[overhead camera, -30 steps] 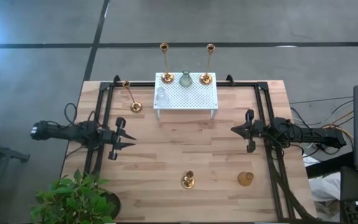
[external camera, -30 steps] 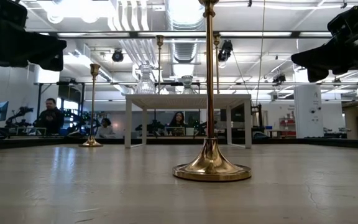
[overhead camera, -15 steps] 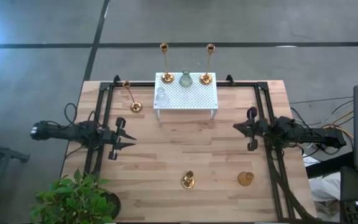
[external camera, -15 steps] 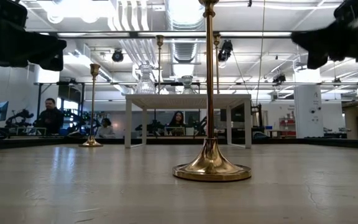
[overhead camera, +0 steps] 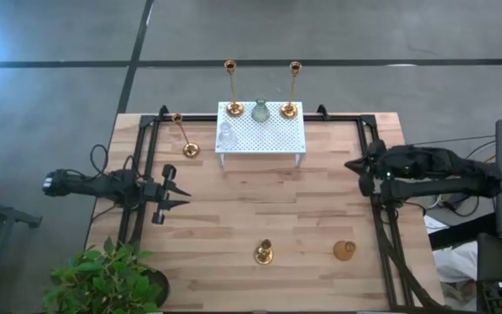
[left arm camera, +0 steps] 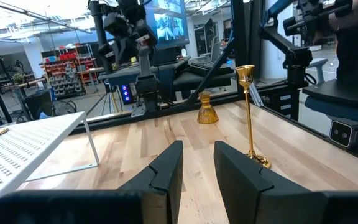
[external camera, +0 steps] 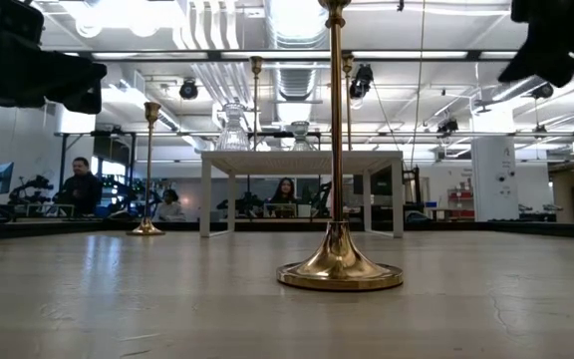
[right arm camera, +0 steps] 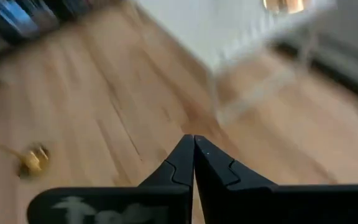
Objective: Pick & Place candle stick holders
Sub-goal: Put the orange glass candle holder on the shelf
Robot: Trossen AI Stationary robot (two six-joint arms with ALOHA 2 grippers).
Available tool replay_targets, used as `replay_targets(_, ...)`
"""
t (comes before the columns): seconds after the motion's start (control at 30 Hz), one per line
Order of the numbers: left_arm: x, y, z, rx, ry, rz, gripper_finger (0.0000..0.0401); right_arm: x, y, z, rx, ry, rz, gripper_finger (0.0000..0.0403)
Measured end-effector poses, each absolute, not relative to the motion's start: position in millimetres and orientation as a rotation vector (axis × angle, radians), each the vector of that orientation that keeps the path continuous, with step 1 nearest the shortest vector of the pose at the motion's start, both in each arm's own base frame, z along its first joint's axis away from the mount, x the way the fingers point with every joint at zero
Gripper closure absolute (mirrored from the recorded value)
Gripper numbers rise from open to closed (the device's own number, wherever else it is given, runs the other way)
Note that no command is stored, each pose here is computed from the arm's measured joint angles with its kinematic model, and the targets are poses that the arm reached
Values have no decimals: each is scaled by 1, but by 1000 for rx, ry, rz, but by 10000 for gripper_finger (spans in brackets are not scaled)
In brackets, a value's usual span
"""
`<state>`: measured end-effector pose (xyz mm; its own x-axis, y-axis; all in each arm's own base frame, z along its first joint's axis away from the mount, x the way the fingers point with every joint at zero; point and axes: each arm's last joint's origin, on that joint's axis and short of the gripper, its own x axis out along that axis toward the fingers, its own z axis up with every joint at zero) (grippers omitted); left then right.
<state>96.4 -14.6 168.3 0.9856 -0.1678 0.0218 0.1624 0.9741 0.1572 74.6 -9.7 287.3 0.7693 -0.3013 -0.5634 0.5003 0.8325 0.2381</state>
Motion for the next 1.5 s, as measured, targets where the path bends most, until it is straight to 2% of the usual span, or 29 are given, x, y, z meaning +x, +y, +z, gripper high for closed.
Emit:
replay_targets(0.1, 96, -15, 168, 156, -35, -167, 304, 80, -8, 288, 409, 674, -498, 394)
replay_targets(0.3, 96, -15, 168, 156, -34, -167, 304, 103, 15, 275, 431, 686, -305, 394)
replay_targets(0.43, 97, -15, 168, 156, -34, -167, 304, 97, 36, 254, 486, 776, -312, 394)
replay_targets(0.63, 97, -15, 168, 156, -34, -166, 304, 83, 66, 251, 577, 674, -390, 394)
replay_targets(0.73, 97, -15, 168, 155, -34, -166, 304, 79, 83, 247, 536, 770, -386, 394)
replay_targets(0.93, 97, -15, 168, 156, -34, -166, 304, 74, 110, 244, 417, 1118, -184, 394)
replay_targets(1.17, 97, -15, 168, 156, -34, -166, 304, 76, 125, 246, 505, 1190, 16, 394)
replay_targets(1.3, 97, -15, 168, 155, -34, -166, 304, 74, 129, 233, 481, 1255, 29, 376)
replay_targets(1.5, 97, -15, 168, 156, -35, -166, 304, 74, 136, 214, 468, 1255, 55, 323)
